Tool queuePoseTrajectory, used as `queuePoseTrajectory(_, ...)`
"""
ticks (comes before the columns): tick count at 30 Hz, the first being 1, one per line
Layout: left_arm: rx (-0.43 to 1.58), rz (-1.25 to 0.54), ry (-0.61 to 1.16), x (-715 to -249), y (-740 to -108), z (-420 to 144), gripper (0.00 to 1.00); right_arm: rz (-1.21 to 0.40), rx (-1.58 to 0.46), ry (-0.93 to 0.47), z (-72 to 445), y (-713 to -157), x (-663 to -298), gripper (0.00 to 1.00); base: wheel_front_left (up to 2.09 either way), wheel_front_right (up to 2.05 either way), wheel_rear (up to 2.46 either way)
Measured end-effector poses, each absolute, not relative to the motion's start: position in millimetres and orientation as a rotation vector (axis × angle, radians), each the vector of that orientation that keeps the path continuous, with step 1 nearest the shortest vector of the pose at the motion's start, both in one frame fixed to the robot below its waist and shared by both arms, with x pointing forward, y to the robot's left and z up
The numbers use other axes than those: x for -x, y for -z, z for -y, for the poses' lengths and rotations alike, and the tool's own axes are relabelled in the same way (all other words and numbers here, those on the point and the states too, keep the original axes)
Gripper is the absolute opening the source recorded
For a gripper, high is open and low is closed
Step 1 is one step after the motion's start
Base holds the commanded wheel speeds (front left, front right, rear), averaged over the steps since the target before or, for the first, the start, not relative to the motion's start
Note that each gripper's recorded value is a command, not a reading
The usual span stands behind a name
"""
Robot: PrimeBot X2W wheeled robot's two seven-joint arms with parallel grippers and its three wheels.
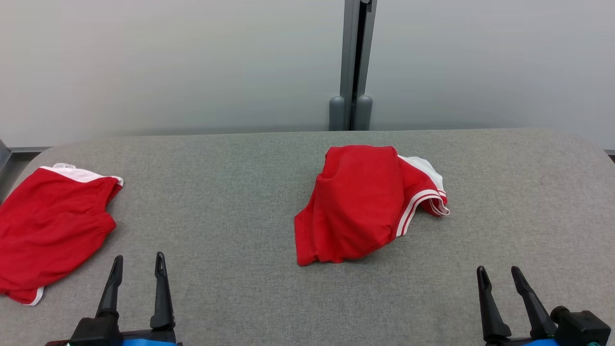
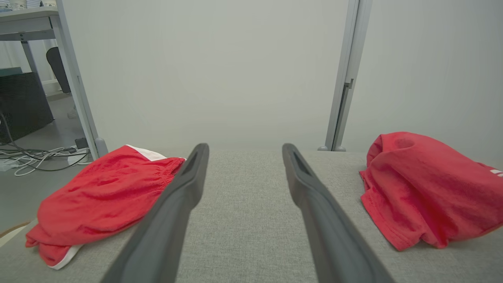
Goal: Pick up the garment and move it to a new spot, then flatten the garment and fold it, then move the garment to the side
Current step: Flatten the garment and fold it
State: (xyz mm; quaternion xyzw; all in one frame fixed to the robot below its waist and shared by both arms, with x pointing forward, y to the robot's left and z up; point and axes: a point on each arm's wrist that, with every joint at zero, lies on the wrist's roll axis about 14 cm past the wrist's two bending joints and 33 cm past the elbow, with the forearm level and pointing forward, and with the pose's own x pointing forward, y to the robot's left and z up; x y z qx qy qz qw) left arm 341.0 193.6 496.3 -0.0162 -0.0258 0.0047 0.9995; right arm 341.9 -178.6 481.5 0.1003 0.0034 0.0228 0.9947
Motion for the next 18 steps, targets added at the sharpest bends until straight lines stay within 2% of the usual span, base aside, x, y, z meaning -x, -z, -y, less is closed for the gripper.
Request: queuePoseTrajectory(18,0.028,0.045,-0.005,-342.6,-494.1,-193.1,1.00,-0.022,-0.203,-0.036,181.0,-476.2,-339.9,1.00,0.00,0.00,0.00)
